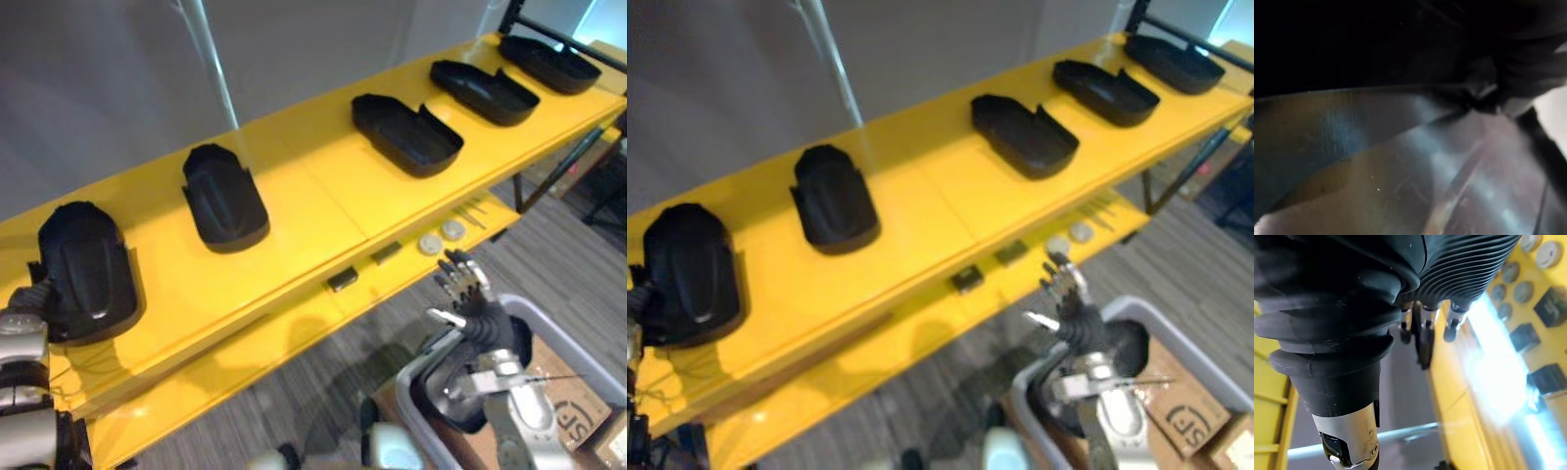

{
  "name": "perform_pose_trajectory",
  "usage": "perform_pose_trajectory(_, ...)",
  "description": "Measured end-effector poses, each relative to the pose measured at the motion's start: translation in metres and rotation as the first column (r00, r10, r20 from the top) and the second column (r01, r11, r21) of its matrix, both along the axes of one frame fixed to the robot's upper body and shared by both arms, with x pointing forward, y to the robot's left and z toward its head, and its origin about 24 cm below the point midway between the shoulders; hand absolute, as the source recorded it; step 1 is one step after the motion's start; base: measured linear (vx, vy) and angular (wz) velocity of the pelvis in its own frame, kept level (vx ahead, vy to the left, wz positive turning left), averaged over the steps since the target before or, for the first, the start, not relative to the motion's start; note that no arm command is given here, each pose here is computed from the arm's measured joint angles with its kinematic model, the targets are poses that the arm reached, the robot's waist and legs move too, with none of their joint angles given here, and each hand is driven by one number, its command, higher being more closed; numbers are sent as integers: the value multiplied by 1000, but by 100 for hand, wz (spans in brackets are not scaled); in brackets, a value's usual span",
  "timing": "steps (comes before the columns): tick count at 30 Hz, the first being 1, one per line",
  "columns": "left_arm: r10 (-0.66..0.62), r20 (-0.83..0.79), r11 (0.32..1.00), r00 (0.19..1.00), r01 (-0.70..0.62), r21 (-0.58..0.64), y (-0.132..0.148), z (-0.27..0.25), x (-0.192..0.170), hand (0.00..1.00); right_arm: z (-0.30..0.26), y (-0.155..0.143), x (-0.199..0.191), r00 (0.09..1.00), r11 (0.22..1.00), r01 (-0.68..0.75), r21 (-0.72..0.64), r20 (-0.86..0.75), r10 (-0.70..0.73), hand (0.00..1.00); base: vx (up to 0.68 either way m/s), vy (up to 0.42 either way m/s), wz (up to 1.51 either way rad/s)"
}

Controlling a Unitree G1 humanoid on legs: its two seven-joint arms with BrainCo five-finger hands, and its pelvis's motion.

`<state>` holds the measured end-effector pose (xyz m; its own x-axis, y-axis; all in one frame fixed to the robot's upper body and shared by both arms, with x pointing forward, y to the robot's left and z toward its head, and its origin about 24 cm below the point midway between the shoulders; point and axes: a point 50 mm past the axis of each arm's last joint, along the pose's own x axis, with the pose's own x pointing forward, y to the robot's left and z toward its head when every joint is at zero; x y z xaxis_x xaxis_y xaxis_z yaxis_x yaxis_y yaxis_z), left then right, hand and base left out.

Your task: Walk over and take plastic housings, then place them on the shelf

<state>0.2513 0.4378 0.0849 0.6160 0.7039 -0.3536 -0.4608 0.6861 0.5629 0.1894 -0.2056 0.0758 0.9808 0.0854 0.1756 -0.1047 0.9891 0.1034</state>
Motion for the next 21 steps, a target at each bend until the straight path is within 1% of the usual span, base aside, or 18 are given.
perform_pose_trajectory(6,11,48,1000,999,-11,9,-5,8,11,100,-2,-1,-2,1000,1000,1,-5,-12,-1,0,-2,-2,-8)
perform_pose_trajectory(7,14,56,1000,998,-14,6,-5,8,11,0,-2,-1,-2,1000,1000,2,-5,-12,-2,0,0,0,0)
perform_pose_trajectory(10,12,64,1000,998,-13,17,-8,11,16,0,-1,-2,-2,1000,1000,9,-5,-10,-9,0,0,0,0)
perform_pose_trajectory(12,29,92,999,995,-31,26,-8,17,20,0,-1,-2,-2,1000,1000,16,12,-11,-16,0,-44,-7,0)
perform_pose_trajectory(21,104,117,990,988,-114,78,-6,24,20,0,-2,2,-3,1000,1000,-1,18,-10,1,0,-4,-2,0)
